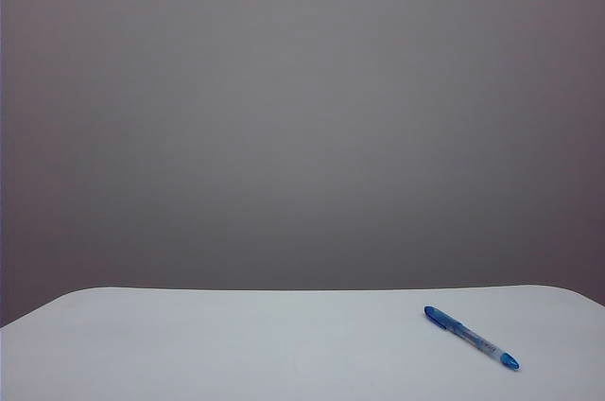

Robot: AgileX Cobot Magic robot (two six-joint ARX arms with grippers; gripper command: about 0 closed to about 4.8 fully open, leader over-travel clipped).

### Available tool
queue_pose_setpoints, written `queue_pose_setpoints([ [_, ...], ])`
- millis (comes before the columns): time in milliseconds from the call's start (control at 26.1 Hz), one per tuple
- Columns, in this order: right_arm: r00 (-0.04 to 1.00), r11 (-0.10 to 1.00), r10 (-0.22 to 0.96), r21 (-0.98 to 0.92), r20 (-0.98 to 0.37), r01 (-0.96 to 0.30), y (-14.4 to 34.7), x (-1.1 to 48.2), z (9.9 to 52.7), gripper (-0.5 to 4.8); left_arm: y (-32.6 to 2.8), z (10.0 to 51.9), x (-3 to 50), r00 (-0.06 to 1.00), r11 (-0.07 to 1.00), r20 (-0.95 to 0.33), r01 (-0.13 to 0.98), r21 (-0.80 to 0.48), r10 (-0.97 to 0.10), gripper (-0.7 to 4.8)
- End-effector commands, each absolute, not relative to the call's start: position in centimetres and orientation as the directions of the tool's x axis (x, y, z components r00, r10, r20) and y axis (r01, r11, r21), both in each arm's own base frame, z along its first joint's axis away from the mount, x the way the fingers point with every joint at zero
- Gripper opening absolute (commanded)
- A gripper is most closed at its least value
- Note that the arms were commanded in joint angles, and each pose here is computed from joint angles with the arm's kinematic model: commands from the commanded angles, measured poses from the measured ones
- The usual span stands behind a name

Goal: Pick up the pen and remove the cap.

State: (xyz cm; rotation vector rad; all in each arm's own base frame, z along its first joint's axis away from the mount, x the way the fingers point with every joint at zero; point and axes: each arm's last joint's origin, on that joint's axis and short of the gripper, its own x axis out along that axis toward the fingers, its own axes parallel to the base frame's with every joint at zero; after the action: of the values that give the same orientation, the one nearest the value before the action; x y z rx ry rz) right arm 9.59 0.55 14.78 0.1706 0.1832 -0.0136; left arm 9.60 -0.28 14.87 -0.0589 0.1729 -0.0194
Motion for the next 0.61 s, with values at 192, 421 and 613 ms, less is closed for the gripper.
queue_pose_setpoints([
  [192, 0.983, 0.986, 0.002, 0.165, -0.183, 0.029, 0.5, 9.6, 14.6, -0.01, -0.3, 14.8, 9.6, 0.983, 0.998, -0.182, 0.023, -0.065, -0.034, -0.03],
  [421, 0.985, 0.986, 0.003, 0.167, -0.173, 0.026, 0.6, 9.6, 14.7, 0.0, -0.5, 15.2, 9.6, 0.984, 0.98, -0.141, 0.083, -0.18, -0.109, -0.03],
  [613, 0.998, 0.983, -0.039, 0.176, -0.054, 0.048, 0.4, 9.8, 15.9, 0.0, -0.6, 16.5, 9.7, 0.99, 0.966, -0.013, 0.134, -0.22, -0.141, -0.04],
])
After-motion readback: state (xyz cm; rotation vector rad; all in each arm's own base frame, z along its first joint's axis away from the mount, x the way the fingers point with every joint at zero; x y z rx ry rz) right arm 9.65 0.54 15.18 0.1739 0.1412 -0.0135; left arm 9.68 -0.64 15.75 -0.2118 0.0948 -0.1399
